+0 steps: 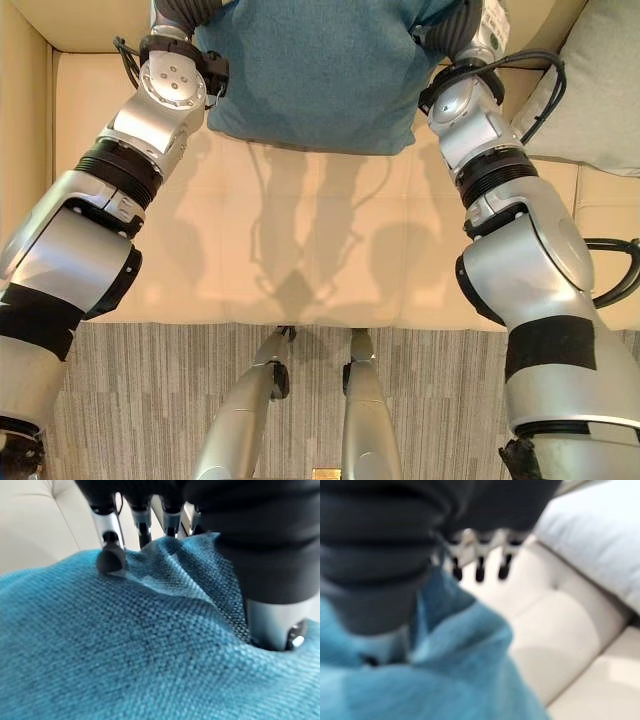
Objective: Pick up all the scattered cushions and arrange them neatly on the sofa.
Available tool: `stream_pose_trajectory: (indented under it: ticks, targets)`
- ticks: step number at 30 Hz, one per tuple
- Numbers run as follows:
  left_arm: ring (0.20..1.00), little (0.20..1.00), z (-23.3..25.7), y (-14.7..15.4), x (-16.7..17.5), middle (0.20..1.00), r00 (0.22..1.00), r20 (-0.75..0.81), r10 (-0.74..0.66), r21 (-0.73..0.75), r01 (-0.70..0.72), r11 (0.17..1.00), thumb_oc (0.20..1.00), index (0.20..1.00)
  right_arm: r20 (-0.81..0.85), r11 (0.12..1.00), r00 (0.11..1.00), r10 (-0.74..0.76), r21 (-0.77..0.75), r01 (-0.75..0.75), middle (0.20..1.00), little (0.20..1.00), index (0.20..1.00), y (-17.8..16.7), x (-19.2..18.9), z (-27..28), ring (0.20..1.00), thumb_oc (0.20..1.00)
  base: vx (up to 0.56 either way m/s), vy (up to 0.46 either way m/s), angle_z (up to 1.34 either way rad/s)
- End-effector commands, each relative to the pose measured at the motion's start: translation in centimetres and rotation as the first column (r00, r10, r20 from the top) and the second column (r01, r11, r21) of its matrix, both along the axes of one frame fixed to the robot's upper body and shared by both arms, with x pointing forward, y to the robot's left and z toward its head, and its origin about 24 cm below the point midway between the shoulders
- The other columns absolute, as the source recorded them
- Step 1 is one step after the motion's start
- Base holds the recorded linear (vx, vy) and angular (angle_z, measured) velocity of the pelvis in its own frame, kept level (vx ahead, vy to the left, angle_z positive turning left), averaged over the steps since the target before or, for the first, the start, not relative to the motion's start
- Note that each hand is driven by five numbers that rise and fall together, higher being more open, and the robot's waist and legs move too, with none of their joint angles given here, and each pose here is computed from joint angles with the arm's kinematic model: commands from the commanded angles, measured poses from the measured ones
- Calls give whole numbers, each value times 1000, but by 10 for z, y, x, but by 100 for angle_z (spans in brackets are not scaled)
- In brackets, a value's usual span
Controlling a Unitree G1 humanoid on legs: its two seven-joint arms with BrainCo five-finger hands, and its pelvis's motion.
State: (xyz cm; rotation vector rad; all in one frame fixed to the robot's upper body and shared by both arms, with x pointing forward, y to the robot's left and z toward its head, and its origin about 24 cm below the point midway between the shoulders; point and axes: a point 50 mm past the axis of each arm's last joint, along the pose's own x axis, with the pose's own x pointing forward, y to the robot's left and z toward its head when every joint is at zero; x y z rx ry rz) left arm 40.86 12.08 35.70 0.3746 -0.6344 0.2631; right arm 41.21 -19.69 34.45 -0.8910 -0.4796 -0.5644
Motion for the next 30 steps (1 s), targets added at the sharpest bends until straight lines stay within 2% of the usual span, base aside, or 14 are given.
stream_pose_trajectory:
  ticks: [1,6,7,12,13,14,17,20,22,27,30]
  targets:
    - [1000,1000,41,-24,-13,1000,995,96,-37,56,32,998,1000,1000,91,998,995,-30,-47,34,1000,1000,1000,13,-7,33,1000,1000,0,0,0]
    - [1000,1000,44,-15,-14,1000,994,110,-20,12,19,1000,1000,1000,134,994,987,-91,-47,98,1000,1000,1000,2,-11,40,1000,1000,0,0,0]
    - [1000,1000,49,-1,-14,1000,993,116,4,-28,-1,1000,1000,1000,144,989,980,-135,-40,143,1000,1000,1000,-12,-15,43,1000,1000,0,0,0]
    - [1000,1000,65,33,-21,1000,987,147,61,-109,-45,993,1000,1000,176,982,966,-190,25,189,1000,1000,1000,-38,-25,55,1000,1000,0,0,0]
    - [1000,1000,69,45,-23,1000,984,156,88,-119,-70,990,1000,1000,185,979,961,-205,32,203,1000,1000,1000,-46,-29,57,1000,1000,0,0,0]
    - [1000,1000,69,45,-23,1000,984,156,88,-119,-70,990,1000,1000,186,979,961,-205,32,202,1000,1000,1000,-45,-29,58,1000,1000,0,0,0]
    - [1000,1000,81,83,-35,1000,965,199,170,-148,-141,979,1000,1000,215,970,945,-245,41,242,1000,1000,1000,-66,-39,66,1000,1000,0,0,0]
    - [1000,1000,85,91,-39,1000,958,214,190,-146,-161,976,1000,1000,235,967,938,-256,61,248,1000,1000,1000,-74,-45,69,1000,1000,0,0,0]
    - [1000,1000,90,116,-49,1000,941,243,237,-183,-195,964,1000,1000,285,960,917,-278,87,264,1000,1000,1000,-91,-58,80,1000,1000,0,0,0]
    - [1000,1000,73,151,-62,1000,922,300,245,-248,-173,953,1000,1000,357,965,897,-262,118,235,1000,1000,1000,-117,-76,72,1000,1000,0,0,0]
    - [1000,1000,43,165,-65,1000,930,300,215,-235,-146,961,1000,1000,346,975,913,-218,115,190,1000,1000,1000,-136,-84,42,1000,1000,9,-11,0]
